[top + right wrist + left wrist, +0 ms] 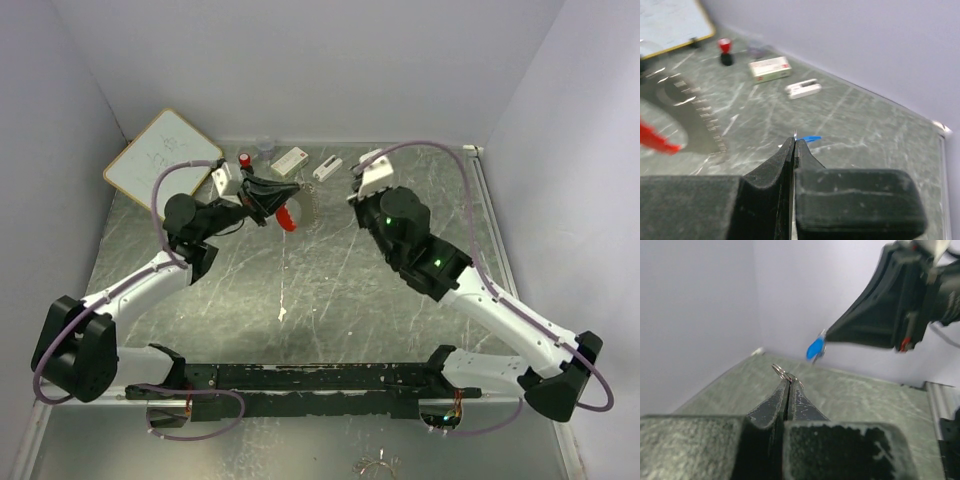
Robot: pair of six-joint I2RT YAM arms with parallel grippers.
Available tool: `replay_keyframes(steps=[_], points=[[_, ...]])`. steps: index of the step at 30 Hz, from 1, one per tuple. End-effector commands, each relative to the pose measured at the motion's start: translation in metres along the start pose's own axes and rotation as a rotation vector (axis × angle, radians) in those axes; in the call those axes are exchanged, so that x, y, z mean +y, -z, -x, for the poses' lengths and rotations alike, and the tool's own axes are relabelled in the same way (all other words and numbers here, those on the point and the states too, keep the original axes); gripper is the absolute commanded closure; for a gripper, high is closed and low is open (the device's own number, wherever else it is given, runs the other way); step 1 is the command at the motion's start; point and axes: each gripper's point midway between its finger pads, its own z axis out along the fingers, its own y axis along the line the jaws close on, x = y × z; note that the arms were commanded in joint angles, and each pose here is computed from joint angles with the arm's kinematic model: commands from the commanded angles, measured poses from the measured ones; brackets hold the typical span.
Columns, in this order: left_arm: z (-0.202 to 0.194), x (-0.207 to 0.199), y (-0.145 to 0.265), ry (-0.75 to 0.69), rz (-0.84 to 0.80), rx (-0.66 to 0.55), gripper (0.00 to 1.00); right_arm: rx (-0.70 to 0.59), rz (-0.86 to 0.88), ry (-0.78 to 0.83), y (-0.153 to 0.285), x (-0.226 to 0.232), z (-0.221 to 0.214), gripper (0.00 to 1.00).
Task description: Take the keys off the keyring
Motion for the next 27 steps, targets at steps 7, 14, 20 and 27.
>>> replay_keyframes(steps=[7,14,20,27], points=[[-0.113,0.062,0.049,0.077,0.383,0.369,0.93,0.163,-0.313,-0.265,-0.049,-0.099,-0.07,1.0],[-0.164,0.052,0.062,0.198,0.378,0.436,0.93,0.318,-0.323,-0.33,-0.079,-0.104,-0.143,1.0],[-0.205,0.052,0.069,0.273,0.378,0.471,0.93,0.398,-0.299,-0.404,-0.09,-0.108,-0.192,1.0],[-0.231,0.079,0.078,0.254,0.441,0.472,0.93,0.497,-0.239,-0.47,-0.101,-0.092,-0.247,1.0]])
